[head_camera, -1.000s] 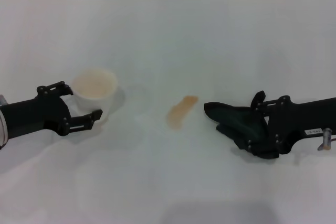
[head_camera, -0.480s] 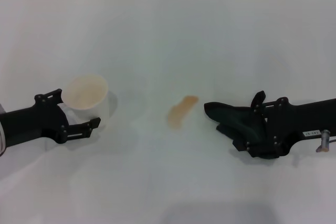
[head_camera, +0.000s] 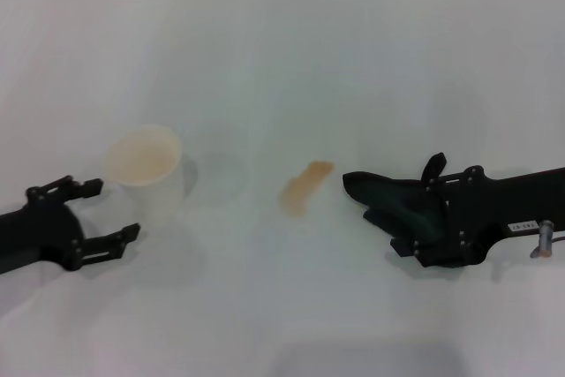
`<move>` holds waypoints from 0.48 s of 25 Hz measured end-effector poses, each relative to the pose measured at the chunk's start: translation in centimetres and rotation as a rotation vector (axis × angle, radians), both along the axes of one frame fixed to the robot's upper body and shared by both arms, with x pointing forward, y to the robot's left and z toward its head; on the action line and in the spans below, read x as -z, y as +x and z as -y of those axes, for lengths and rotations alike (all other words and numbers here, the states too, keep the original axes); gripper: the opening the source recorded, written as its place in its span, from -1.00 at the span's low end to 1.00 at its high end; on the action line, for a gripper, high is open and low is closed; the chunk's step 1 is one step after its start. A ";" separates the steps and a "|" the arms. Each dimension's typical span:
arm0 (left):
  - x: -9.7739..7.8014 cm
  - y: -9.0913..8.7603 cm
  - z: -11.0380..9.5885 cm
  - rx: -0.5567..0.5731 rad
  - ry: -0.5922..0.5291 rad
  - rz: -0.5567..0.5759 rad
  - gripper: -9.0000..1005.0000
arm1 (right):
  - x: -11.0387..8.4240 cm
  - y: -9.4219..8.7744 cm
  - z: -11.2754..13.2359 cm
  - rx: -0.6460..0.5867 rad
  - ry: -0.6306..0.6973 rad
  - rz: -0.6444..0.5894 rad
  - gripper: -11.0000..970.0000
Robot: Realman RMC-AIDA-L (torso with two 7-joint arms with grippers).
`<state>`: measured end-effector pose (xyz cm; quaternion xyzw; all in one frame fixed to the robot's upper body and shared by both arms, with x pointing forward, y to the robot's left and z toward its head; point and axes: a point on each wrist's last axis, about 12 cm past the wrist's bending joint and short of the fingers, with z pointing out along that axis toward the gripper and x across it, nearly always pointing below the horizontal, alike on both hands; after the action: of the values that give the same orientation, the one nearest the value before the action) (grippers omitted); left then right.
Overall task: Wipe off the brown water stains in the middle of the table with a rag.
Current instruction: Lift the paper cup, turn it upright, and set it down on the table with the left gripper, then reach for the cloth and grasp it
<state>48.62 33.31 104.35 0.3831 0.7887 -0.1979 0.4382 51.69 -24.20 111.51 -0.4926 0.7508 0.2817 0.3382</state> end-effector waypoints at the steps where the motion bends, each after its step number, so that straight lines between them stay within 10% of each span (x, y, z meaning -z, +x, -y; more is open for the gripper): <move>1: -0.3 -0.4 -0.3 0.002 0.002 0.013 0.74 | 0.0 0.0 0.0 -0.001 0.002 0.001 0.23; 12: -4.9 -1.9 -3.5 0.073 -0.081 0.105 0.73 | -1.0 -0.3 -0.7 -0.019 0.100 -0.008 0.23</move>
<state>46.75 36.84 109.26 0.4034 0.7414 -0.2252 0.4867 51.39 -23.48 112.50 -0.4811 0.7323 0.3242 0.3565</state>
